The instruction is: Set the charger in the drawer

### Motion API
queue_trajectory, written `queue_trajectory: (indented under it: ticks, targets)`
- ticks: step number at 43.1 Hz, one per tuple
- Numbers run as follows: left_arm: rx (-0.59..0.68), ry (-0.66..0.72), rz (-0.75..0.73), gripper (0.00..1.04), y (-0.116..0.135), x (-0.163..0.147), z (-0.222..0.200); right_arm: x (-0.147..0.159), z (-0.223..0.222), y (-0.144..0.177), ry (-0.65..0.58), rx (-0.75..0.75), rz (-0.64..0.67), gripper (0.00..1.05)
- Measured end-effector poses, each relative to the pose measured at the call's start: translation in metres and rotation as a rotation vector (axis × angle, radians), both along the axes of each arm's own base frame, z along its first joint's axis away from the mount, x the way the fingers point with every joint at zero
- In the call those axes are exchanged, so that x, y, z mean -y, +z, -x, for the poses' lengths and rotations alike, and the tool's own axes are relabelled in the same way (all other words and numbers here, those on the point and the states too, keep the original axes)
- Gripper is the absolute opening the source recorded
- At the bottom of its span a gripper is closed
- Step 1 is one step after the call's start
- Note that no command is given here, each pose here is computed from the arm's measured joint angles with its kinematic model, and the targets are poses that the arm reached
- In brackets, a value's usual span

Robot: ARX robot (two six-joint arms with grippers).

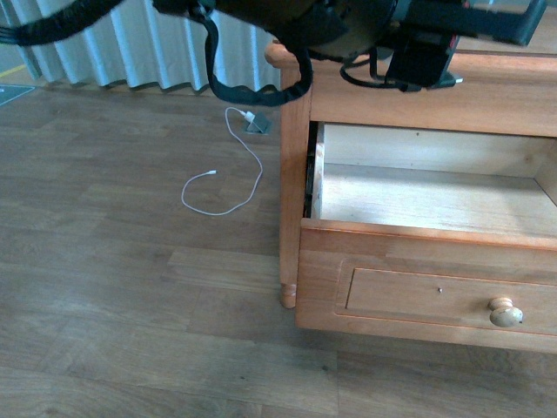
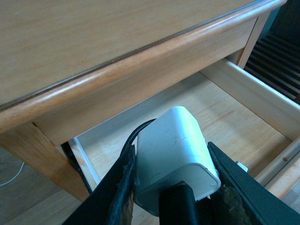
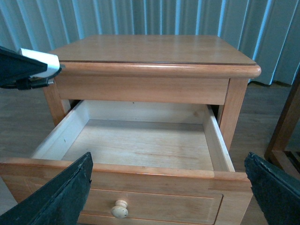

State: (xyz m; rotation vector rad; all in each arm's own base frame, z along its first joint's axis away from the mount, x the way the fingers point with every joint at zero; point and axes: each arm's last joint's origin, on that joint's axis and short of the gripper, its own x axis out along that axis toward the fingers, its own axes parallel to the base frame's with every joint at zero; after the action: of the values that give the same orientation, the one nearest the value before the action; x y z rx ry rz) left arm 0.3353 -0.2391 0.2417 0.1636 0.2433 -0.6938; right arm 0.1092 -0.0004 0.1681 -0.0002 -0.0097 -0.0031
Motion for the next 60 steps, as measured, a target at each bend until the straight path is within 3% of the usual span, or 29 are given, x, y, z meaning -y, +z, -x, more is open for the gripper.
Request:
queue_trajectory:
  ticks: [27,39,54,60]
  targets:
    - [-0.164,0.053,-0.044,0.4,-0.089,0.066,-0.059,0.0,0.0,0.0,0.0,0.0,0.0,0.96]
    - [-0.175,0.091,-0.05,0.4,-0.101,0.082,-0.079,0.0,0.0,0.0,0.0,0.0,0.0,0.96]
    - [-0.121,0.182,-0.033,0.97,-0.09,0.074,-0.073,0.0,0.0,0.0,0.0,0.0,0.0,0.96]
    - [-0.073,0.238,-0.015,0.98,-0.071,0.061,-0.061,0.0,0.0,0.0,0.0,0.0,0.0,0.96]
